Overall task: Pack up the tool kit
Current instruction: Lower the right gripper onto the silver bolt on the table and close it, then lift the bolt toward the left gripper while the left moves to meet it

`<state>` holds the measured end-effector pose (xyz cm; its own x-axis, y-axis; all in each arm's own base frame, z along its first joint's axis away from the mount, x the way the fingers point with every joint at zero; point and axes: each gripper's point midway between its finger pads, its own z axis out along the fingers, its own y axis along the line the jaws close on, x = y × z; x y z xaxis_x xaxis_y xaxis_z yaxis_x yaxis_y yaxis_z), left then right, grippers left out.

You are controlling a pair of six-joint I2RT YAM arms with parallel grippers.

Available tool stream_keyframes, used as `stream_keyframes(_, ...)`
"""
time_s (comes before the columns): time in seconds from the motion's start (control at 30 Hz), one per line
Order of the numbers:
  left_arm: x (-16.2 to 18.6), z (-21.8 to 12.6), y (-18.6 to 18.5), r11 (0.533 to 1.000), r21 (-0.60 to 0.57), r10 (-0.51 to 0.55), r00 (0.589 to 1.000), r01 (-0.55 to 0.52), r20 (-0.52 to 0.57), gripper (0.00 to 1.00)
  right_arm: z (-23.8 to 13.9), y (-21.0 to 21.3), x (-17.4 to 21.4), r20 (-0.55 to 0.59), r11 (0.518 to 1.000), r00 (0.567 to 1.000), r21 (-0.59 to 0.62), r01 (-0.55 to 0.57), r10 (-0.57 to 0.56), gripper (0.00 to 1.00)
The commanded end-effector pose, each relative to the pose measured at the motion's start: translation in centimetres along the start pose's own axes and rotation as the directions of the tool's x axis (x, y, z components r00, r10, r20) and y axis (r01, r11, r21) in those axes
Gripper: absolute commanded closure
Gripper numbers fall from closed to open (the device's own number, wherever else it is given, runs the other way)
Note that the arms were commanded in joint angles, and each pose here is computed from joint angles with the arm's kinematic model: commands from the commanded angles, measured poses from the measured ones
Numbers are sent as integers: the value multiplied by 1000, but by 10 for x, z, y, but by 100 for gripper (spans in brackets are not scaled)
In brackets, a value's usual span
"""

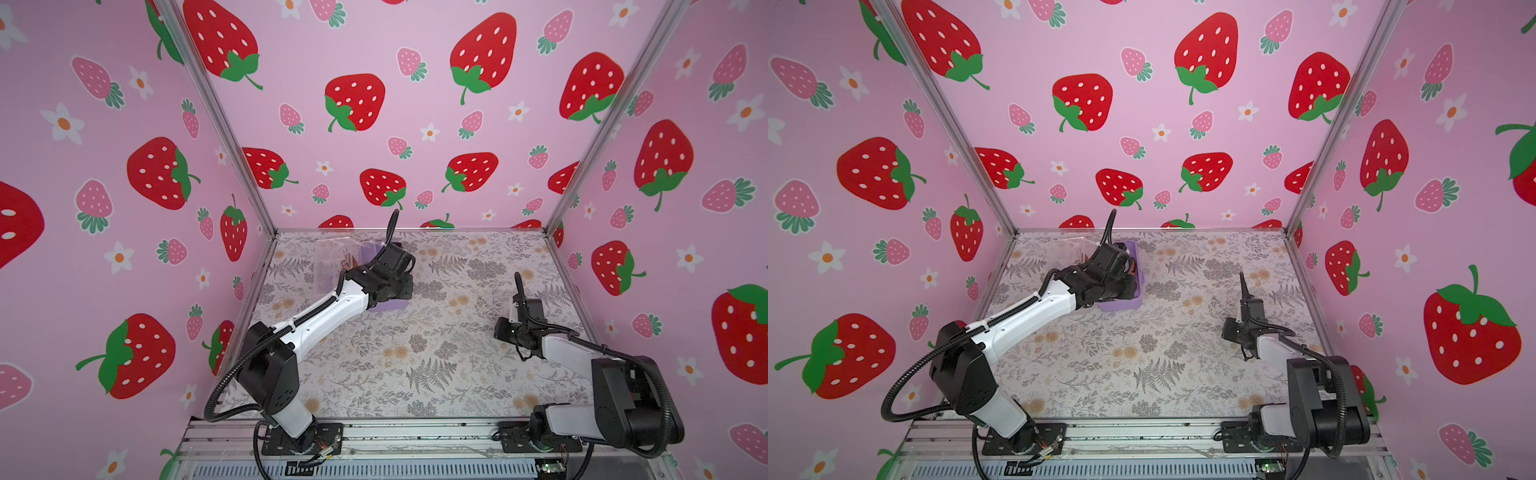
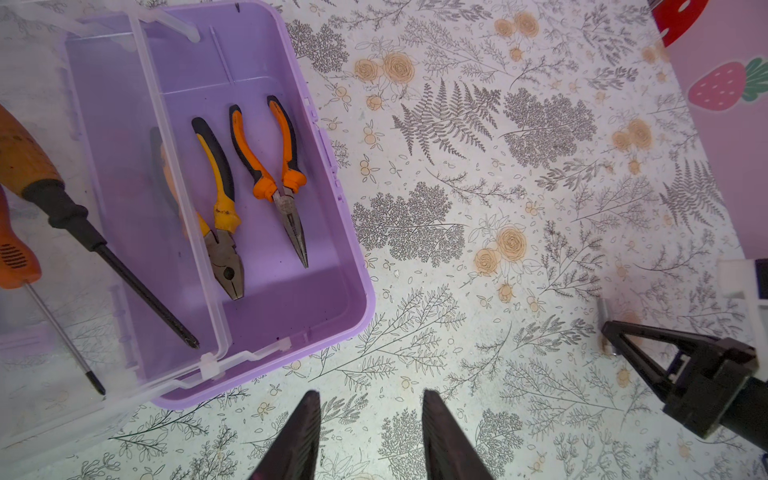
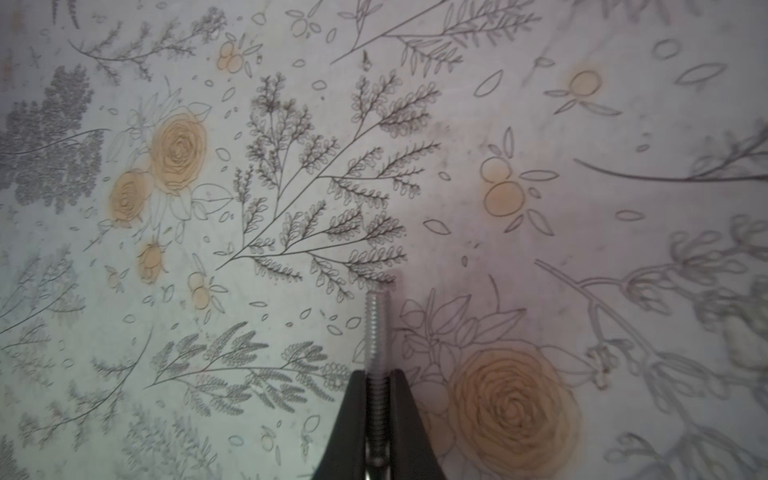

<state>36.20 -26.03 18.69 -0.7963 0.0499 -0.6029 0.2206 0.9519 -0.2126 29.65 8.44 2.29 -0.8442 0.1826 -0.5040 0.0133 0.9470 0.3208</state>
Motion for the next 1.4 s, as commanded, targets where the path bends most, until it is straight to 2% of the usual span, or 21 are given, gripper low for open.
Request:
stream_keyframes(0.0, 1, -1, -5, 1000, 18, -17, 1000, 17, -6, 56, -8, 33, 0, -5, 985, 997, -158, 70, -72, 93)
stream_keyframes(0.23, 9, 3, -15, 998, 58, -25, 999, 26, -30, 56, -34, 89, -7, 50, 909, 982, -371, 190, -185, 99)
stream_keyframes(0.4, 8, -1, -26, 993, 108, -38, 999, 40, -20, 53, -66, 133, -15, 140, 821, 963, -503, 270, -231, 100)
stream_keyframes(0.63, 0, -16, -45, 970, 232, -72, 997, 67, 12, 45, -103, 171, -28, 257, 742, 932, -566, 359, -255, 100)
stream_keyframes(0.8, -2, -31, -65, 923, 374, -109, 994, 90, 30, 40, -123, 186, -33, 320, 696, 914, -596, 400, -251, 100)
stream_keyframes(1.03, 6, -34, -88, 869, 481, -136, 991, 118, 3, 37, -140, 200, -39, 362, 653, 903, -630, 421, -232, 100)
stream_keyframes(1.37, 24, -29, -141, 818, 572, -59, 998, 64, -26, 39, -141, 209, -35, 359, 639, 903, -643, 423, -237, 100)
